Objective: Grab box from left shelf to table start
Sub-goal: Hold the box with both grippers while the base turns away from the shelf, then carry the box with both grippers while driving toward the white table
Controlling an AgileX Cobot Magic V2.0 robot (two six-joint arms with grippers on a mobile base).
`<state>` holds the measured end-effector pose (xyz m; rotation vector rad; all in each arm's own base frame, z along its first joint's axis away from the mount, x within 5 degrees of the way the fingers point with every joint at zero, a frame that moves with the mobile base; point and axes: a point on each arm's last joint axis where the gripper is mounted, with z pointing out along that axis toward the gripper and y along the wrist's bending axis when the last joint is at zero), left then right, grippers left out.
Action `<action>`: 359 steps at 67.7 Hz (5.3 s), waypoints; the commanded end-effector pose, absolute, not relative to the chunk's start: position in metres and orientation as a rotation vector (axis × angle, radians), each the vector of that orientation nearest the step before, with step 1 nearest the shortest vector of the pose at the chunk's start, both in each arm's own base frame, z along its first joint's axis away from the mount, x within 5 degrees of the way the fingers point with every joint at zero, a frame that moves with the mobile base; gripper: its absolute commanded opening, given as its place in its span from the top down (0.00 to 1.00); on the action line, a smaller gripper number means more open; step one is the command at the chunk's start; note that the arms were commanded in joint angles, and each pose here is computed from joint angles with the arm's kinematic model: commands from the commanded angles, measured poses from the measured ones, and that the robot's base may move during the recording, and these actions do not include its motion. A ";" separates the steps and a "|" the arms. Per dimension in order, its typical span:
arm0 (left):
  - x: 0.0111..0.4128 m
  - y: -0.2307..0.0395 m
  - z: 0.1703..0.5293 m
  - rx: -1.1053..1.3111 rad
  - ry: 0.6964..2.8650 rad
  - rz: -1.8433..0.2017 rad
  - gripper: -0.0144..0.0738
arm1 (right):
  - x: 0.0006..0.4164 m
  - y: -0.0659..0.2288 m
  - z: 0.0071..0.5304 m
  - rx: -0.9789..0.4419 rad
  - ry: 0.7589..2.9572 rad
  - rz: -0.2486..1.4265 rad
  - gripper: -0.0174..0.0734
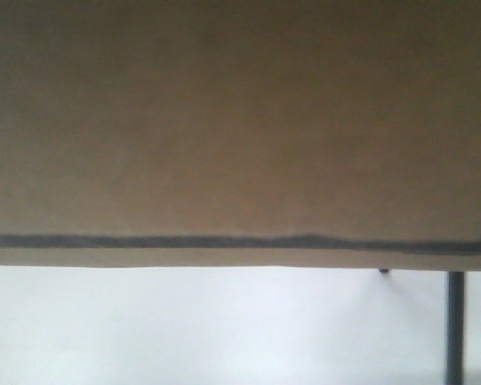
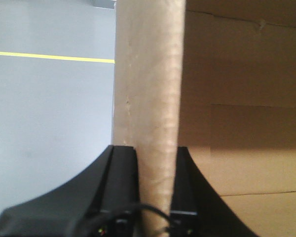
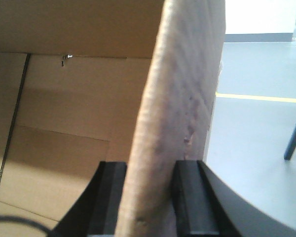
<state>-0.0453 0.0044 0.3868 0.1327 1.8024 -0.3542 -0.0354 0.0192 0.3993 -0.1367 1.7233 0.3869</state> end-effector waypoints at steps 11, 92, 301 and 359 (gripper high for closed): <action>-0.047 0.001 0.413 0.111 1.597 -0.467 0.95 | -0.032 0.015 0.421 -0.115 1.564 0.333 0.74; -0.047 0.001 0.413 0.111 1.597 -0.467 0.95 | -0.032 0.015 0.421 -0.115 1.564 0.333 0.74; -0.046 0.001 0.412 0.113 1.617 -0.465 0.95 | -0.032 0.015 0.420 -0.116 1.569 0.333 0.74; -0.046 0.001 0.412 0.113 1.617 -0.465 0.95 | -0.032 0.015 0.420 -0.117 1.572 0.333 0.74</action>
